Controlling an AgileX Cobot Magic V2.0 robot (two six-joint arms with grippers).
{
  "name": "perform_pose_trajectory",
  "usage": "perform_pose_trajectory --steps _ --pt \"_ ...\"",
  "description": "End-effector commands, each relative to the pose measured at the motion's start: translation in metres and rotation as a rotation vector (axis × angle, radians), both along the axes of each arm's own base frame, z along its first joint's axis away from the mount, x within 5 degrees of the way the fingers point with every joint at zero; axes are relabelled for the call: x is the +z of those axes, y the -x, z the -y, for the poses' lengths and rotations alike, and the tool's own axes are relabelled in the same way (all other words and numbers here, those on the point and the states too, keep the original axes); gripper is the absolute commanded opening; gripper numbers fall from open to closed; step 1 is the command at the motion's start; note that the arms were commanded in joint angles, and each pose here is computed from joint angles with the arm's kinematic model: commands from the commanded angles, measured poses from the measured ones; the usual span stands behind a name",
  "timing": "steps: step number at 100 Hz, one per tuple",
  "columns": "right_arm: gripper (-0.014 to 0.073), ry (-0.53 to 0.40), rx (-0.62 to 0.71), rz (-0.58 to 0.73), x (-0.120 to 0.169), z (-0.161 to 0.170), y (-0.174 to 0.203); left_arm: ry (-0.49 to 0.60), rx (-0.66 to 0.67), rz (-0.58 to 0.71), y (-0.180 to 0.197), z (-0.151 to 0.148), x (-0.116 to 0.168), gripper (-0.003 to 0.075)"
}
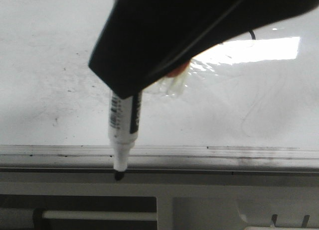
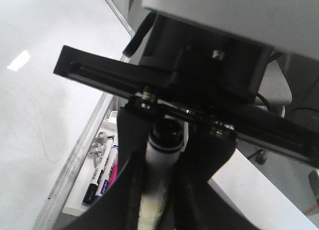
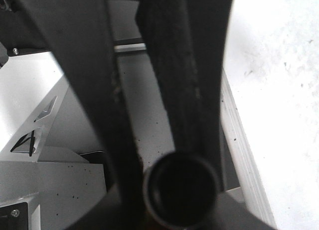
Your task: Write number 8 on whiteboard
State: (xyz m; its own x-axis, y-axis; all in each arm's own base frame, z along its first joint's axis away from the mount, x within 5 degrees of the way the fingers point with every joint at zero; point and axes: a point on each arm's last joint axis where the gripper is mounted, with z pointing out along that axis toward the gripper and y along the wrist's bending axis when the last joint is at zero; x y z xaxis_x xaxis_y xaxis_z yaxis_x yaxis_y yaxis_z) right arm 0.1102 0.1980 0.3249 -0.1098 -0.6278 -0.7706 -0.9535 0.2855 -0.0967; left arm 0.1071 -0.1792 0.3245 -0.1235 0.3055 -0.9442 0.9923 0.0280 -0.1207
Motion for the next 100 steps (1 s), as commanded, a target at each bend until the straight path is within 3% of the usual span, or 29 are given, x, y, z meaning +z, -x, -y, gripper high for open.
perform_pose_trajectory --steps 1,13,32,42,59,83,90,100 --pt "-0.0071 -0.122 -0.015 0.081 0.024 -0.003 -0.003 0.066 0.030 -0.023 0.000 0.002 0.014 -0.0020" --pt "-0.0006 -0.122 -0.016 0.097 0.024 -0.003 -0.004 0.066 0.036 -0.017 -0.001 0.002 0.014 -0.0020" --pt "0.0352 -0.062 -0.010 0.186 0.023 0.001 -0.009 0.064 0.084 0.014 -0.006 0.001 0.014 -0.0020" --pt "0.0442 -0.027 -0.041 0.201 0.024 0.011 -0.015 0.064 0.100 0.019 -0.007 0.001 0.014 -0.0020" --pt "0.0438 -0.038 -0.149 0.219 0.036 0.040 -0.022 0.063 0.111 0.022 -0.009 0.001 0.014 -0.0020" --pt "0.0418 -0.012 -0.270 0.246 0.051 0.086 -0.012 0.066 0.250 -0.003 -0.020 -0.001 0.014 -0.0020" --pt "0.0328 -0.004 -0.297 0.257 0.055 0.098 -0.006 0.070 0.300 -0.022 -0.024 -0.002 0.014 -0.0020" --pt "0.0106 -0.030 -0.341 0.285 0.062 0.112 0.003 0.080 0.394 -0.047 -0.031 -0.004 0.015 -0.0020"
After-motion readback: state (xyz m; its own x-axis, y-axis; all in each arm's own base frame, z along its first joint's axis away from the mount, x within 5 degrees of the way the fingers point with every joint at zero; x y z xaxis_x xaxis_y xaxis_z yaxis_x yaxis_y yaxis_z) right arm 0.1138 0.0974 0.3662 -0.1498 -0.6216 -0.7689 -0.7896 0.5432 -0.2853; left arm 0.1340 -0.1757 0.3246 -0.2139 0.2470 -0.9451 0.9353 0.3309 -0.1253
